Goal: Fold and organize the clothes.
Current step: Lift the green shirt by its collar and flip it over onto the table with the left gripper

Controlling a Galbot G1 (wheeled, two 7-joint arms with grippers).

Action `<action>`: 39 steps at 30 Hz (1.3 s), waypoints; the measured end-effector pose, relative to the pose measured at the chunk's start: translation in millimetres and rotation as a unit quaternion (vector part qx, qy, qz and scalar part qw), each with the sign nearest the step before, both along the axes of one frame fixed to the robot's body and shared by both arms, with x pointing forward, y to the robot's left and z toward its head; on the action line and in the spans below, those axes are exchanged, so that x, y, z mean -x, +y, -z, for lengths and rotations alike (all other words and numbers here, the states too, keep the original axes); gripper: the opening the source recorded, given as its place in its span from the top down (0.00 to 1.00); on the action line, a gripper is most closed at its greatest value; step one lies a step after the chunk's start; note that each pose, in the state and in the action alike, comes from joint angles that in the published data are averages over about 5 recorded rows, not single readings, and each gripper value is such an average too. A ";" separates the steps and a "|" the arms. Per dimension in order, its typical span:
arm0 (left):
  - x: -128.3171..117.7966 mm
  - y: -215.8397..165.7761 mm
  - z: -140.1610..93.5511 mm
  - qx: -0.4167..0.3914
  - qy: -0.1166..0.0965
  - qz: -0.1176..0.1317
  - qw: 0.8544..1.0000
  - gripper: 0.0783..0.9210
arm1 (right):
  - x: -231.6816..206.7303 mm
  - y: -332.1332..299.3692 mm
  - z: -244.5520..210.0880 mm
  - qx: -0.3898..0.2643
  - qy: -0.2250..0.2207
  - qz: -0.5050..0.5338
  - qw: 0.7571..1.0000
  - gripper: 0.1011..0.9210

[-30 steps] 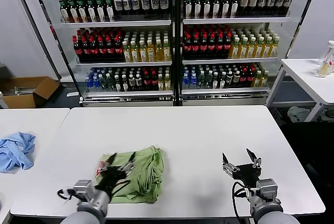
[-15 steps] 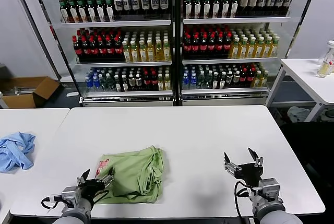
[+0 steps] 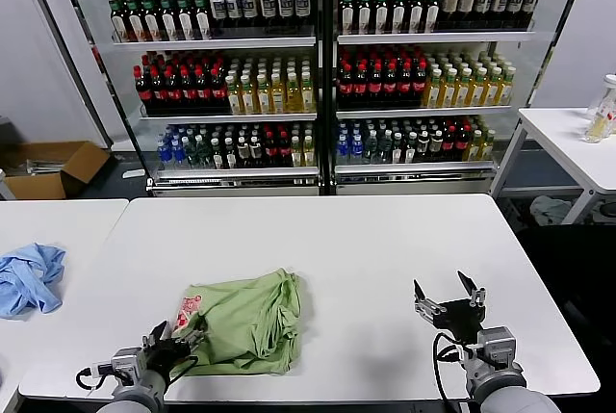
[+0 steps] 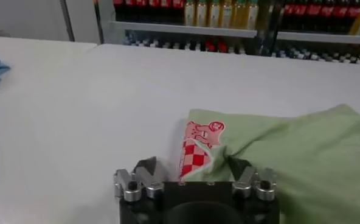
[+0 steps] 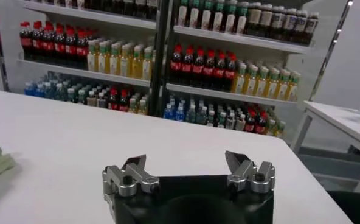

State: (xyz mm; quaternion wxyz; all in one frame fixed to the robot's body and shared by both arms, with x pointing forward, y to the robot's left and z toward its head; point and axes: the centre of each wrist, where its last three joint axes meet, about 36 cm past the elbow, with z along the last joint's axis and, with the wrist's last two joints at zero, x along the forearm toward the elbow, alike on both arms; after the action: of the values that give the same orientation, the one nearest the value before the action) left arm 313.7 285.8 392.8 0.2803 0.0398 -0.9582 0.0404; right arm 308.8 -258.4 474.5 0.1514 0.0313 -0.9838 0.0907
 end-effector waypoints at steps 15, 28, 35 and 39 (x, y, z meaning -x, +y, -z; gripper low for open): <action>-1.4 8.6 7.8 0.063 -0.019 0.011 0.998 0.74 | -0.7 0.3 1.2 -0.003 0.000 0.003 1.000 0.12; -2.0 42.9 -28.1 0.089 -0.049 -0.001 0.995 0.97 | -3.2 0.3 -0.8 -0.002 -0.004 0.003 1.000 0.12; 2.6 112.2 -86.0 0.102 -0.084 -0.049 0.990 0.97 | -6.9 -0.1 -3.0 0.001 -0.006 0.002 1.000 0.12; 4.8 142.1 -123.2 0.091 -0.107 -0.065 0.988 0.97 | -8.5 -0.1 -4.4 0.002 -0.008 0.003 1.000 0.12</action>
State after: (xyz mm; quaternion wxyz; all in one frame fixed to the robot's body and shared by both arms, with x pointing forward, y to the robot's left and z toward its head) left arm 308.9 427.9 516.0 0.1758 0.0716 -0.9704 0.1496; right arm 317.3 -258.5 478.8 0.1435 0.0271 -0.9849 0.0926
